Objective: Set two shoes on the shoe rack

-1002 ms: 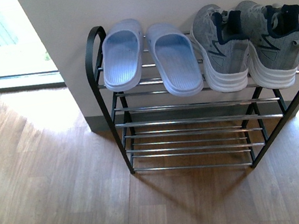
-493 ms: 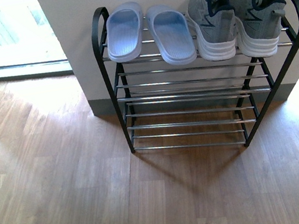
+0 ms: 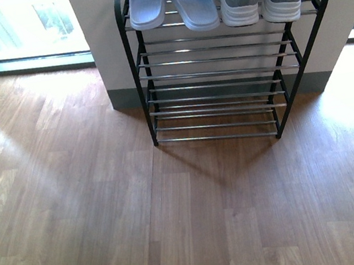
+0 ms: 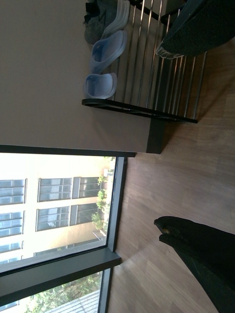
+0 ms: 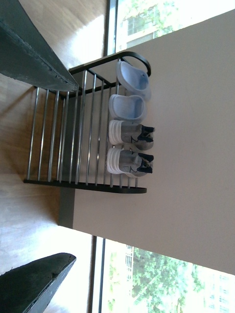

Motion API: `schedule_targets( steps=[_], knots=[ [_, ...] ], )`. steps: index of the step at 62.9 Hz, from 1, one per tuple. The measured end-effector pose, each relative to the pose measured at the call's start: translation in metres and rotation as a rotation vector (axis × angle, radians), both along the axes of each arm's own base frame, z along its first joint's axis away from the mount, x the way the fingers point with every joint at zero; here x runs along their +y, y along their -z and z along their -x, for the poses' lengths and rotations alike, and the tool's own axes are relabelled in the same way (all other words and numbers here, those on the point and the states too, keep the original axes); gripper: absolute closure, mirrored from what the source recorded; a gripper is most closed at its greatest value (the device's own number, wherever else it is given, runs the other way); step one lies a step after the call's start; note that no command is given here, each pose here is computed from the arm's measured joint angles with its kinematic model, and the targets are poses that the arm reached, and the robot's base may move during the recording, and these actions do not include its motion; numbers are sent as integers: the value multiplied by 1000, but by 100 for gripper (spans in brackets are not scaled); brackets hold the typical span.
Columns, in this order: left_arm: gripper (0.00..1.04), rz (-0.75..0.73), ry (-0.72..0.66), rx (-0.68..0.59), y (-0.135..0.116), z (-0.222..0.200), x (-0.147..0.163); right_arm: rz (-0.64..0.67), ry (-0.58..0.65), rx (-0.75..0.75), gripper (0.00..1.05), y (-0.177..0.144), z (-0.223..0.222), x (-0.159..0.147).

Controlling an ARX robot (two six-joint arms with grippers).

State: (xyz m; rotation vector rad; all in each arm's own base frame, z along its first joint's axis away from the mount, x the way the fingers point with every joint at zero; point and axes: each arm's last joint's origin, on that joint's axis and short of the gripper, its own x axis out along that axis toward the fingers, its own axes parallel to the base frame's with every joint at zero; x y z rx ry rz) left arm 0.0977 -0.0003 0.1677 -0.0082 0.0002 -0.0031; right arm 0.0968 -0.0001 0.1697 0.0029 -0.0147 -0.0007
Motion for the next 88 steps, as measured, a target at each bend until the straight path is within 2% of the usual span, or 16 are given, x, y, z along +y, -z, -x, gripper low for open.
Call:
schedule_targets(
  steps=[88],
  knots=[
    [9,0,-3,0,0,0,0,0,-1,0,9,0,0,0]
  ],
)
